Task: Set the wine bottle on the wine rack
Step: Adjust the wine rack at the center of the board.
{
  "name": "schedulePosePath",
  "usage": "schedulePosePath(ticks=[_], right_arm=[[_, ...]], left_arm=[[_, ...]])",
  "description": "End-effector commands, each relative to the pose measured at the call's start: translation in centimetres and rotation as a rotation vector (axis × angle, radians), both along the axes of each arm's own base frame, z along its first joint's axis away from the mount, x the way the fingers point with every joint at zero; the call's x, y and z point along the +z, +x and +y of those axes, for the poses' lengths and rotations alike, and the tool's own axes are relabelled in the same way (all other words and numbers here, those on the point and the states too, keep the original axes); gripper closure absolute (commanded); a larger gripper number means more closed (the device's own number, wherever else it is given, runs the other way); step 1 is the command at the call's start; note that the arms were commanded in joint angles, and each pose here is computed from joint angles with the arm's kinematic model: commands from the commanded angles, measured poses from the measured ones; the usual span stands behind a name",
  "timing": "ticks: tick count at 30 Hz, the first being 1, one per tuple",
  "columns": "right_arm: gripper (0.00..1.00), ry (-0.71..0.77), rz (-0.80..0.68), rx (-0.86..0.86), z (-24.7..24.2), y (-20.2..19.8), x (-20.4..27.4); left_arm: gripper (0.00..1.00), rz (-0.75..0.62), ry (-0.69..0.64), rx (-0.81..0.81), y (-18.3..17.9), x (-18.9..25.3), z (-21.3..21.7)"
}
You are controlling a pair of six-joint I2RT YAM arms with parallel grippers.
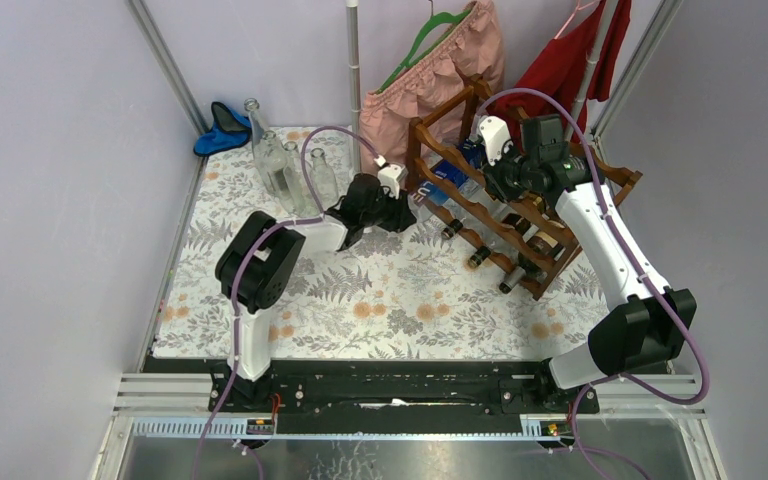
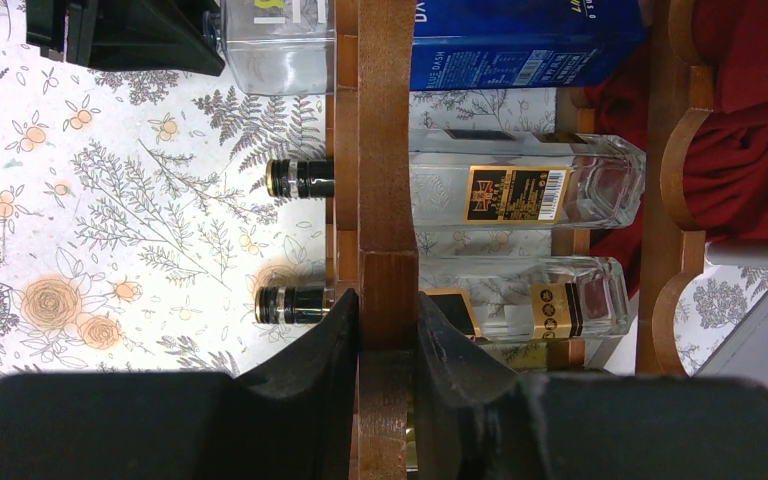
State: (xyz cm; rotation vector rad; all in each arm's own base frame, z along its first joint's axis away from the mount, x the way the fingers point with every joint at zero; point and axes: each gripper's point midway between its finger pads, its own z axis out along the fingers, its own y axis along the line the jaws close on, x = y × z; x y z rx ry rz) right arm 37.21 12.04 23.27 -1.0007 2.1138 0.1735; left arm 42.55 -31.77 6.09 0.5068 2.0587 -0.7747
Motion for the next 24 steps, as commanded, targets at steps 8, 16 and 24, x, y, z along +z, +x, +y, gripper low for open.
schedulePosePath(ticks=[8, 16, 24], right_arm=[[1.0, 0.088, 0.04, 0.152, 3.1, -3.5, 1.1], [1.0, 0.087, 0.047, 0.156, 3.1, -3.6, 0.8], [1.0, 0.091, 0.048, 0.159, 3.1, -3.8, 0.7]], left_arm=[[0.98, 0.035, 0.045, -0.021, 0.4, -2.4, -0.3], [0.95, 0.038, -0.045, 0.014, 1.6, -1.3, -1.4], [0.9, 0.089, -0.142, 0.073, 2.0, -1.6, -2.1]])
